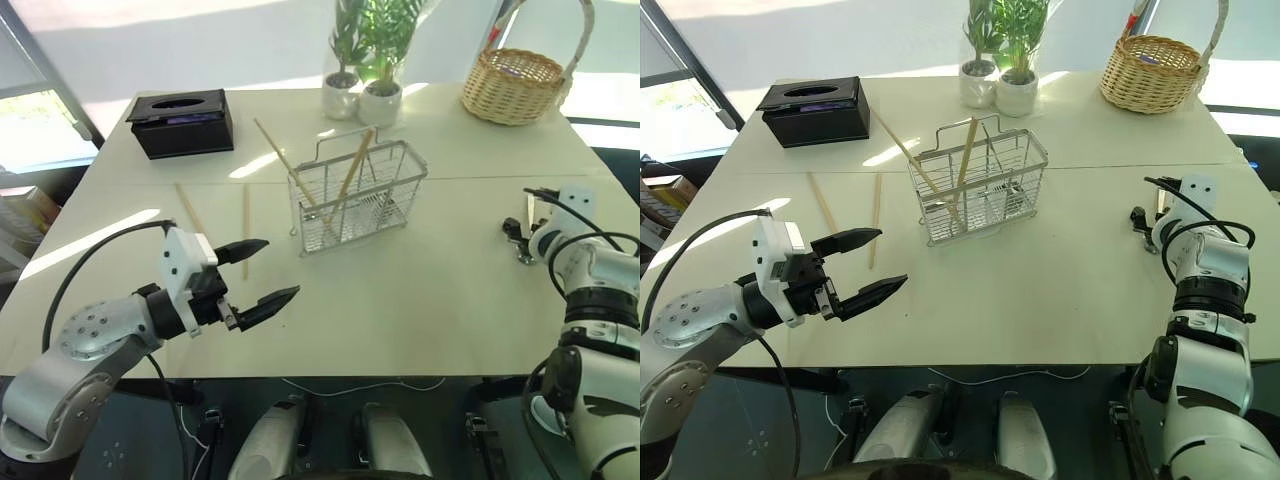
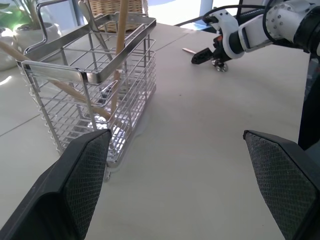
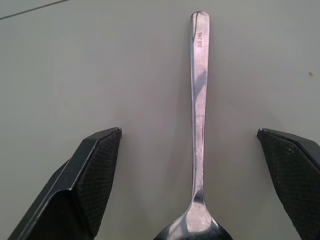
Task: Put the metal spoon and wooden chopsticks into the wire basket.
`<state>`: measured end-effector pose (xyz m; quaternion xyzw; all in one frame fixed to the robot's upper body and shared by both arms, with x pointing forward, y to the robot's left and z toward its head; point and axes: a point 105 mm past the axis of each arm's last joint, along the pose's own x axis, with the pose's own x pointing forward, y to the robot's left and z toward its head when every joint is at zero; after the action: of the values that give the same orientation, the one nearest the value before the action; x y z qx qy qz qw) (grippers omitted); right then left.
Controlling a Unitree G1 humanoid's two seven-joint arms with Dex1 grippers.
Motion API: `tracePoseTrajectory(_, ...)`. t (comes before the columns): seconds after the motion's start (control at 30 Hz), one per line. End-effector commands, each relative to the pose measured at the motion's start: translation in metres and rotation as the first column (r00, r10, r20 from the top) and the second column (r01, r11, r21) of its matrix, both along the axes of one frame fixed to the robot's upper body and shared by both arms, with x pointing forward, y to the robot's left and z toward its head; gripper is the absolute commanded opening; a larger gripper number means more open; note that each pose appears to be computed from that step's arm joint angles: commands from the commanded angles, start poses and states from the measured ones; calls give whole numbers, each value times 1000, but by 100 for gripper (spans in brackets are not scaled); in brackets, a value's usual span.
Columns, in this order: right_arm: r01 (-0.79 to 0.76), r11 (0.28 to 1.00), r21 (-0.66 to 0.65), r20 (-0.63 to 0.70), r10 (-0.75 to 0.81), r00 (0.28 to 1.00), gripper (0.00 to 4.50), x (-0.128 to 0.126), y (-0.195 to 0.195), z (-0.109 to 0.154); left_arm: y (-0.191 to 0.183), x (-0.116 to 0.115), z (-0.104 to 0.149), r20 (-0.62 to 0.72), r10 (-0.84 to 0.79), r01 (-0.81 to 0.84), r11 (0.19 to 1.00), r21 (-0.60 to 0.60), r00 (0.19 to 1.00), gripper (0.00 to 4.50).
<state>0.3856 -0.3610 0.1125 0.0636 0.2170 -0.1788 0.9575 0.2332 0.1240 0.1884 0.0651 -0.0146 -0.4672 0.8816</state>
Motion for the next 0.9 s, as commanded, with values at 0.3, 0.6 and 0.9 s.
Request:
tracePoseTrajectory(0.3, -4, 1000, -5, 28, 4, 1000, 450, 5, 2, 10, -3, -7, 12, 58, 7, -6, 1000, -12, 998, 447)
tracePoseTrajectory(0.6, -5, 1000, -12, 44, 6, 999, 150, 6, 1, 14, -3, -5, 13, 61, 8, -6, 1000, -18, 998, 450)
tracePoseTrajectory(0.9, -14, 1000, 0, 43, 14, 999, 4, 8, 3, 18, -3, -4, 13, 63, 11, -10, 1000, -24, 998, 450)
